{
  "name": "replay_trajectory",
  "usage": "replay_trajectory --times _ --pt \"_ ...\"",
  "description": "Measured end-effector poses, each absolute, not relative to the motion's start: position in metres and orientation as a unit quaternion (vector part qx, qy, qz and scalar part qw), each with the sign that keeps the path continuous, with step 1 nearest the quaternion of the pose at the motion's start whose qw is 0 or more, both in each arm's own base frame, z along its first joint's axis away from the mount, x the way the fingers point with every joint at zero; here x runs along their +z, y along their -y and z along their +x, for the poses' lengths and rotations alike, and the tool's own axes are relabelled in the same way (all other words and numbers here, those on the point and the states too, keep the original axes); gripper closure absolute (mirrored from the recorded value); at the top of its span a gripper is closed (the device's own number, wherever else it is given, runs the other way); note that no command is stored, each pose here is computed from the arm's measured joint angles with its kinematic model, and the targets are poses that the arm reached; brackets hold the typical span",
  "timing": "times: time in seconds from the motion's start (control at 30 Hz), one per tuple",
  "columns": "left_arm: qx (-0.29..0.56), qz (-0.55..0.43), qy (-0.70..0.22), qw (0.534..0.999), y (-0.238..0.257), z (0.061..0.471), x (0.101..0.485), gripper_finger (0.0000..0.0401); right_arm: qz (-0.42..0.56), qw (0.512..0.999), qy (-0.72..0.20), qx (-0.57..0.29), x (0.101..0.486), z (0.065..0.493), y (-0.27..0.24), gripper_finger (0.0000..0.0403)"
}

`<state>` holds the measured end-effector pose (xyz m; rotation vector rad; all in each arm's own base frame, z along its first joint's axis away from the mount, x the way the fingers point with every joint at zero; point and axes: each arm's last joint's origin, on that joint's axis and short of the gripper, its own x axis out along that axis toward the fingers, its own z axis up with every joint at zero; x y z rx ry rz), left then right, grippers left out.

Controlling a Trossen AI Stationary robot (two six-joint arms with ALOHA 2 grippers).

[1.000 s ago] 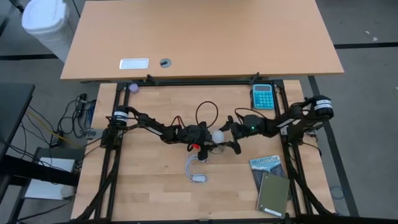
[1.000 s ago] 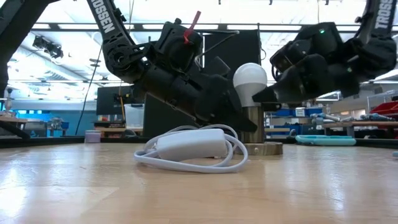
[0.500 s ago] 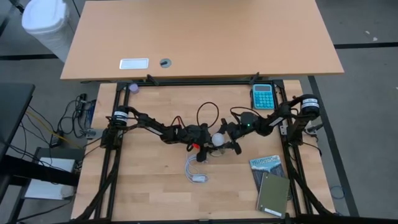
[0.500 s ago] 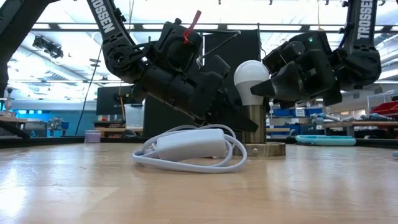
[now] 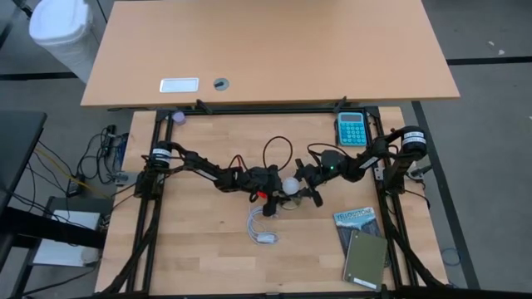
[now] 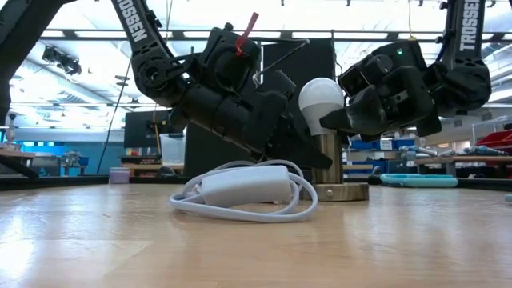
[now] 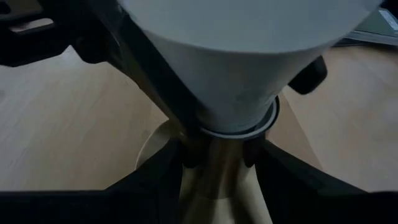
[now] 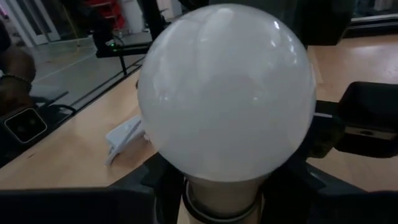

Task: Screw lightbulb
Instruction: Insert the lightbulb into the desk lamp

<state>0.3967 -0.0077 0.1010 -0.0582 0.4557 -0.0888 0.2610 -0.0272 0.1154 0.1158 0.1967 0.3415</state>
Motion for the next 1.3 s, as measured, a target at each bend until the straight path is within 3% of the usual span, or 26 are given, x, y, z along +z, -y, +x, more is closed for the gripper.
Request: replay_trajectory --times 0.17,0.53,0.97,1.3 --pt "-0.009 -0.042 -0.226 0.973 0.007 0.397 0.101 0.0213 0.067 0.984 -0.099 0.134 0.115 0.263 0.019 0.0223" --pt "0.074 -0.064 -0.227 0.969 0.003 0.395 0.099 0.0213 0.025 0.994 -0.101 -0.036 0.114 0.264 -0.020 0.0225" --pt "0.112 -0.071 -0.213 0.968 0.001 0.396 0.101 0.0213 0.009 0.964 -0.120 -0.236 0.117 0.273 -0.061 0.0225" --pt "0.119 -0.078 -0.210 0.967 0.000 0.396 0.101 0.0213 0.003 0.953 -0.127 -0.274 0.121 0.279 -0.070 0.0223"
